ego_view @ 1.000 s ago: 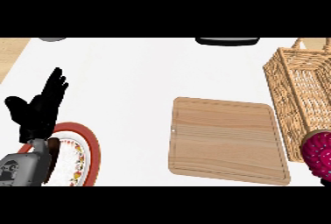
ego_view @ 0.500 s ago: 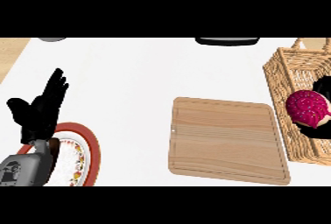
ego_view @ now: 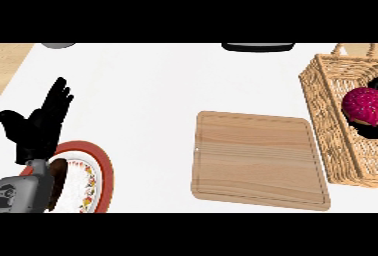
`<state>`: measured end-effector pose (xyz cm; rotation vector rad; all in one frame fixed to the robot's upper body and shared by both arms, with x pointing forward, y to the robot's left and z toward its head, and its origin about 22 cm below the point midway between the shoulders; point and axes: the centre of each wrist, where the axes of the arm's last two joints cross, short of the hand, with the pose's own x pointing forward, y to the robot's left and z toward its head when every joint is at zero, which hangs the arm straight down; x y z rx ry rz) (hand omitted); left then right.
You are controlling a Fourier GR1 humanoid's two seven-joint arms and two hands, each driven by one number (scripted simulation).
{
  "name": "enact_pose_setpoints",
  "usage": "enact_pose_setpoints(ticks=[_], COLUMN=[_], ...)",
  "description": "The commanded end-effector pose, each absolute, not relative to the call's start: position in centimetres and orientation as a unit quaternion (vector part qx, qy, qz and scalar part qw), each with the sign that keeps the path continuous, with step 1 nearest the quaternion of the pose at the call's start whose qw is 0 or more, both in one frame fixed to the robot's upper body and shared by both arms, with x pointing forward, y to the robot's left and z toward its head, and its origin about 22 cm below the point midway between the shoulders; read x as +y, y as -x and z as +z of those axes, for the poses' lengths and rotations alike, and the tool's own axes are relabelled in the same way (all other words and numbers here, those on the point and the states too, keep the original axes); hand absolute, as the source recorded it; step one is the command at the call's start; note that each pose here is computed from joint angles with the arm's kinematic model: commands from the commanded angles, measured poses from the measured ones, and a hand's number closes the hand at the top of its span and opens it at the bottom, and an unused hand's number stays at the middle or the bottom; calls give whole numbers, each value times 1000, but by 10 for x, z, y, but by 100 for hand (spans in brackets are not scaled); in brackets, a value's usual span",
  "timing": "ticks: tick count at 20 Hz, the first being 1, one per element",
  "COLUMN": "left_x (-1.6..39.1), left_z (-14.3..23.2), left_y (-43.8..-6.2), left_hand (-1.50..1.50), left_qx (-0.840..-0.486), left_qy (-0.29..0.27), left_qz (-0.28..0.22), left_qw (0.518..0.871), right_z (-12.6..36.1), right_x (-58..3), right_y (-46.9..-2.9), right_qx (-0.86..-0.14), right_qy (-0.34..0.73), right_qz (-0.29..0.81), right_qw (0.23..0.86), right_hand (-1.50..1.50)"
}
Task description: Pick the cupcake from the cutting board and place it in the basket
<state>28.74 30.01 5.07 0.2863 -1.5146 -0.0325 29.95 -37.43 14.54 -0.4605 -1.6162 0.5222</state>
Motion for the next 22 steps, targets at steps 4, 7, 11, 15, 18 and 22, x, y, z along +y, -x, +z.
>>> enact_pose_setpoints(ticks=[4, 7, 11, 15, 18, 22], left_x=[289, 271, 290, 279, 286, 281], left_z=[44, 44, 53, 49, 74, 68], left_y=[-289, -293, -283, -277, -283, -297], left_hand=[0, 0, 0, 0, 0, 0], left_qx=[-689, -695, -690, -679, -682, -685], left_qy=[-121, -111, -141, -136, -131, -127], left_qz=[-16, -22, -6, -9, -8, -15], left_qw=[715, 710, 710, 722, 719, 717], right_z=[186, 161, 156, 147, 144, 148], right_x=[-371, -376, -377, -369, -382, -386], right_y=[-299, -307, -307, -330, -329, -347], right_qx=[-711, -703, -705, -701, -685, -614], right_qy=[391, 428, 441, 448, 445, 455], right_qz=[426, 443, 438, 431, 442, 501], right_qw=[400, 356, 341, 349, 370, 405], right_hand=[150, 150, 150, 150, 150, 150])
